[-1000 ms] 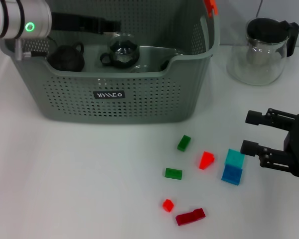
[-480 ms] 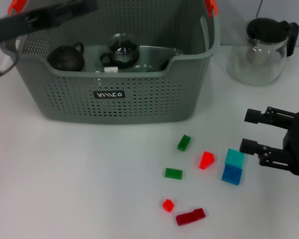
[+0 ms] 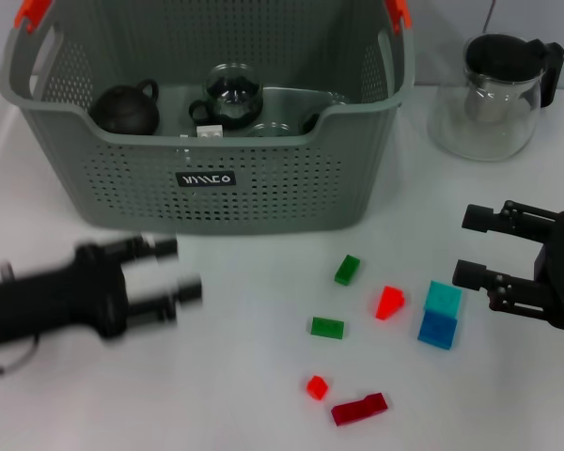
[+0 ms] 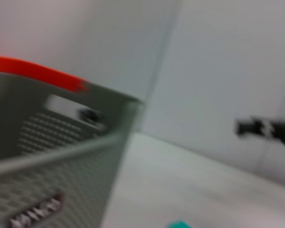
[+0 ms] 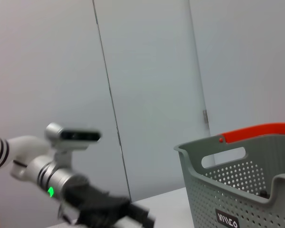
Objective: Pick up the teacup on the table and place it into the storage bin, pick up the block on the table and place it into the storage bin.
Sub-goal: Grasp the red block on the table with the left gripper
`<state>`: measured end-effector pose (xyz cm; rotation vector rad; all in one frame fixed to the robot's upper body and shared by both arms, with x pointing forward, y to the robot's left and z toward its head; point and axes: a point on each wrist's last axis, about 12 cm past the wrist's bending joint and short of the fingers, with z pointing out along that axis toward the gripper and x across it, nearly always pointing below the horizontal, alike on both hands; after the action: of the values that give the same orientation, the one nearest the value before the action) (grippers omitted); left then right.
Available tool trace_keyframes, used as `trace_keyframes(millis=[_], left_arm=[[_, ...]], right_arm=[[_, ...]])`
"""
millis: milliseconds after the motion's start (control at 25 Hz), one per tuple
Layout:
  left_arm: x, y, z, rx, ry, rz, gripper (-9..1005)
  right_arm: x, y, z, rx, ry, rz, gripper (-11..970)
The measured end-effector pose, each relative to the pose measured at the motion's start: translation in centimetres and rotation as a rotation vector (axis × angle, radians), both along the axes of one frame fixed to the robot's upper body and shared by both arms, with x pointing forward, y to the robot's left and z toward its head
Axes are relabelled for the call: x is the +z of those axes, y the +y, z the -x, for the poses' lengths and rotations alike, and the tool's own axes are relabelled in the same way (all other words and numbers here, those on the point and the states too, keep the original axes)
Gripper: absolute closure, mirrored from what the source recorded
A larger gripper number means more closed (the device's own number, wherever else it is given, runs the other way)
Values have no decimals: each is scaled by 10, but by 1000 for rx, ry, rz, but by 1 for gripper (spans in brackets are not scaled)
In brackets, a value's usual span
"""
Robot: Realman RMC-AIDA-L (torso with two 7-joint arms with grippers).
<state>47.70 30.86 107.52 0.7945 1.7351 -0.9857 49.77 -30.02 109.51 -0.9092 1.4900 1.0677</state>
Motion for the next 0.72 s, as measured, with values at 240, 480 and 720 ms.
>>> trace_keyframes(millis=[240, 480, 720], left_arm=[[-35, -25, 26, -145, -88, -65, 304], [-54, -56, 20, -228, -105, -99, 357], [-68, -82, 5, -246, -102, -157, 515]], right_arm=[[0, -1, 0, -4, 2, 1, 214], [-1, -1, 2, -4, 5, -2, 214], [-1, -2, 3, -7, 8, -4, 214]])
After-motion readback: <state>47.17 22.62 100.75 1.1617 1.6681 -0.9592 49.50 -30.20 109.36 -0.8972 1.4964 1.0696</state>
